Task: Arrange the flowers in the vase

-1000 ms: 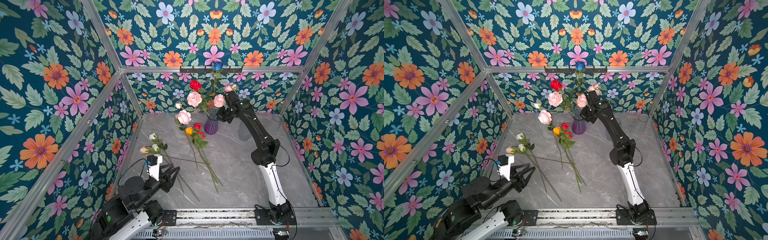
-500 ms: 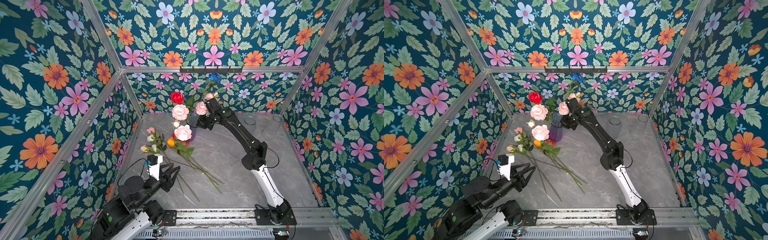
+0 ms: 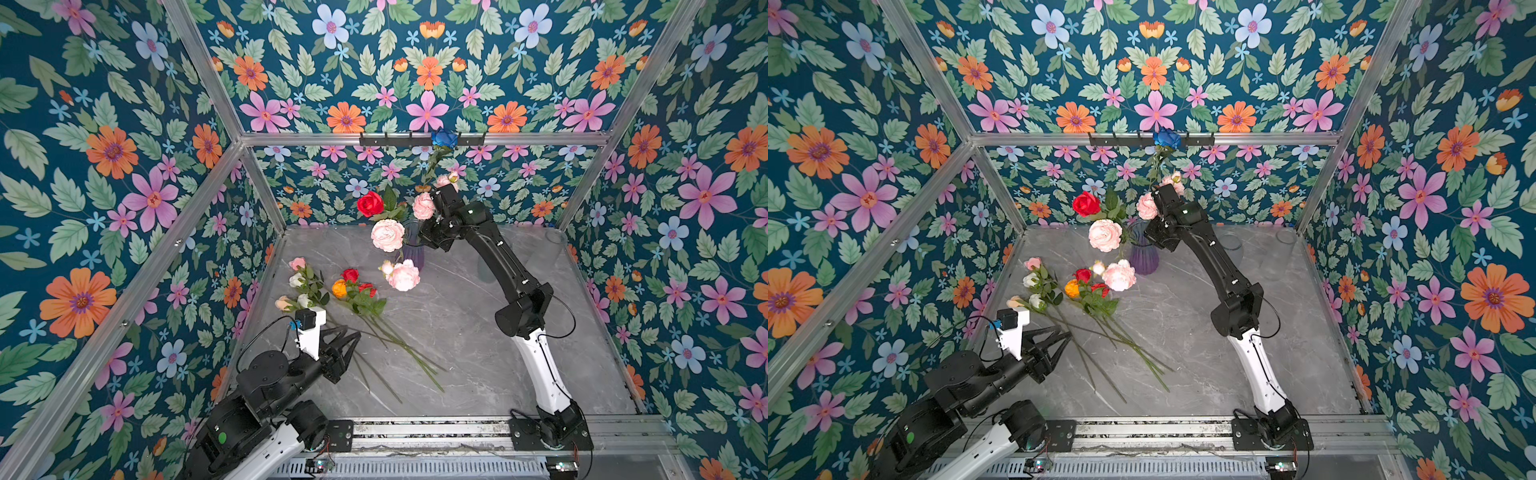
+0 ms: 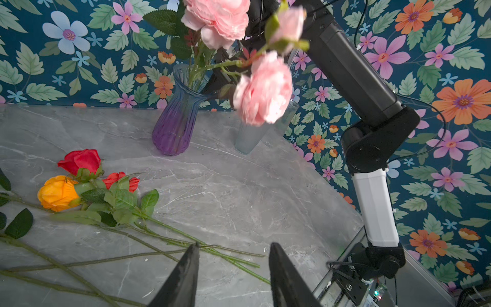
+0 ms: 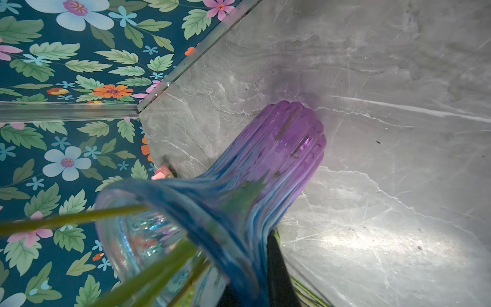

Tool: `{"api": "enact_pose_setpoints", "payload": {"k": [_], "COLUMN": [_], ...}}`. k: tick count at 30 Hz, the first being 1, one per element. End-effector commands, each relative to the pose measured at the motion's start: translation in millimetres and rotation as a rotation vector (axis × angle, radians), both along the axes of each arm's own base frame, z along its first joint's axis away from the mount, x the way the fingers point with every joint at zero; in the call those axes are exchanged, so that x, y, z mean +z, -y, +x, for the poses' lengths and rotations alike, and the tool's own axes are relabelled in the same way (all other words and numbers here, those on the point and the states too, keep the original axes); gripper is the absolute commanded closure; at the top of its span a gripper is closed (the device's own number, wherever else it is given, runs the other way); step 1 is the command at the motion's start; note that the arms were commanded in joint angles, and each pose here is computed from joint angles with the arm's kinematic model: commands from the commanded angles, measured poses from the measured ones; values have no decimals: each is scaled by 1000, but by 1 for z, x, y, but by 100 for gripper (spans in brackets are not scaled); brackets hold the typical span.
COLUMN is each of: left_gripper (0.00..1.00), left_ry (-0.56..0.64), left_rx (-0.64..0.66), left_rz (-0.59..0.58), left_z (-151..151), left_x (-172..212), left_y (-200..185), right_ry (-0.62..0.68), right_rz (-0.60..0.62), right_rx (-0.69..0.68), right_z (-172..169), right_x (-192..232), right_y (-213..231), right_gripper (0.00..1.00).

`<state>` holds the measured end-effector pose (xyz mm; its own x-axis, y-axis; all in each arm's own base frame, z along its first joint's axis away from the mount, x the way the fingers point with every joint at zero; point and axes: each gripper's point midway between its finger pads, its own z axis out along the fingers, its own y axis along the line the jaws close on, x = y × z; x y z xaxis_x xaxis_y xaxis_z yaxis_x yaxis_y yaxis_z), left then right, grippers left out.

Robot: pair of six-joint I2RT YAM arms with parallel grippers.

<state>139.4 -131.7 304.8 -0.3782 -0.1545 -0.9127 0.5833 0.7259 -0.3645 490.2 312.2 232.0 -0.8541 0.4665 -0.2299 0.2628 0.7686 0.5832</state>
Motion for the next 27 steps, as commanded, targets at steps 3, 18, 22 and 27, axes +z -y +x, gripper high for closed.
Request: {"api": "enact_pose_setpoints", "payload": {"k": [3,18,22,27], "left_gripper": [54,53,53,53], "left_ry": [18,19,20,21], "left_rx": [-12,-16,-15,-14], "left_rz": [-5,-2,-1,-2], "left_z": [2,4,4,4], "left_x": [5,5,5,5], "left_y": [4,5,5,5], "right_ry": [61,6,14,28], "right_rz": [55,105,111,122], "right_rx": [16,42,44,46], "right_z": [10,11,13,15], "right_x": [16,-2,-2,3], "right_y": [-8,-22,-24,-24], "right_gripper": [100,100,86,72]}}
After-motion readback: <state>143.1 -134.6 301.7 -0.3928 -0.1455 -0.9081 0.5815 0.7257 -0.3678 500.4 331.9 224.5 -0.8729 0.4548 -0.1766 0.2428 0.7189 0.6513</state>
